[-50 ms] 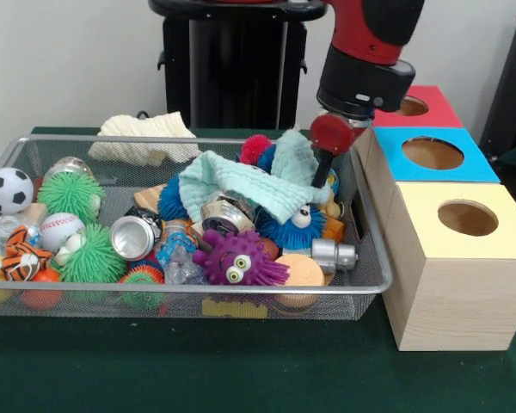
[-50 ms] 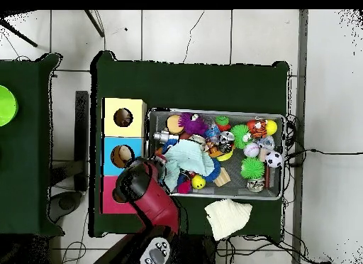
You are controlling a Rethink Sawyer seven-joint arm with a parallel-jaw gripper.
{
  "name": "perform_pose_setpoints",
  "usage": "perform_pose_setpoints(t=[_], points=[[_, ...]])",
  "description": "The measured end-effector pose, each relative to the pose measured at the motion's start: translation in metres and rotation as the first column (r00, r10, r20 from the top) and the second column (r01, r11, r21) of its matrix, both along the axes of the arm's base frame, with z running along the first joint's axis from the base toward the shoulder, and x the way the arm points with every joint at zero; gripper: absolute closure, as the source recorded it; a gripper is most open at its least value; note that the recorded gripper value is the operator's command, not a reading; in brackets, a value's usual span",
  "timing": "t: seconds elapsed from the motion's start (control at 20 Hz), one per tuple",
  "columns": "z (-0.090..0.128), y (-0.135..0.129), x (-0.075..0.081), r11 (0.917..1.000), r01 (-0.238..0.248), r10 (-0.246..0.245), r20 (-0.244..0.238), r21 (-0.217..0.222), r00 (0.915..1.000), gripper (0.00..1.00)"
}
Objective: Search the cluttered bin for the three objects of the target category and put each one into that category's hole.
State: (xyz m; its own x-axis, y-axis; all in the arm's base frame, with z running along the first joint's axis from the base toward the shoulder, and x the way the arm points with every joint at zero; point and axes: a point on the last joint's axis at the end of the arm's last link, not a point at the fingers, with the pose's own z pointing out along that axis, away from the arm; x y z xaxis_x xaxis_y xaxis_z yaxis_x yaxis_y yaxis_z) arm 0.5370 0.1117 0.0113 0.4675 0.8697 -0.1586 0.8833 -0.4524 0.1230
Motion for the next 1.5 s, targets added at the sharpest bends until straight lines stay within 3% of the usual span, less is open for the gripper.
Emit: perform_pose_setpoints(t=[0.15,0.2,0.35,0.55,0.65,0.9,0.95,1.1,1.2,1.25,1.35,1.4,1.45,1.5], points=[[-0.003,-0.012,0.004,0.9997,0.016,-0.016,0.001,0.020,0.9999,1.00],[-0.010,-0.036,0.009,0.9994,0.013,-0.013,0.004,0.033,0.9999,1.00],[-0.020,-0.074,0.013,0.9996,0.000,-0.001,0.016,0.027,0.9999,1.00],[-0.024,-0.148,0.011,0.9983,-0.019,0.021,0.042,-0.055,0.9989,1.00],[-0.024,-0.161,0.010,0.9976,-0.027,0.029,0.041,-0.064,0.9988,1.00],[-0.044,-0.227,-0.013,0.9965,-0.067,0.068,0.007,-0.049,0.9977,1.00],[-0.056,-0.252,-0.025,0.9957,-0.080,0.080,-0.001,-0.046,0.9968,1.00],[-0.063,-0.289,-0.030,0.9897,-0.115,0.118,0.033,-0.086,0.9925,1.00],[-0.071,-0.322,-0.033,0.9762,-0.164,0.175,0.071,-0.141,0.9819,1.00],[-0.081,-0.340,-0.039,0.9641,-0.211,0.226,0.083,-0.161,0.9705,1.00],[-0.085,-0.350,-0.042,0.9481,-0.269,0.287,0.096,-0.170,0.9530,1.00],[-0.086,-0.362,-0.043,0.9160,-0.362,0.383,0.113,-0.174,0.9168,1.00],[-0.086,-0.364,-0.044,0.9053,-0.389,0.411,0.116,-0.170,0.9043,1.00],[-0.086,-0.366,-0.045,0.8868,-0.434,0.454,0.123,-0.160,0.8826,1.00]])
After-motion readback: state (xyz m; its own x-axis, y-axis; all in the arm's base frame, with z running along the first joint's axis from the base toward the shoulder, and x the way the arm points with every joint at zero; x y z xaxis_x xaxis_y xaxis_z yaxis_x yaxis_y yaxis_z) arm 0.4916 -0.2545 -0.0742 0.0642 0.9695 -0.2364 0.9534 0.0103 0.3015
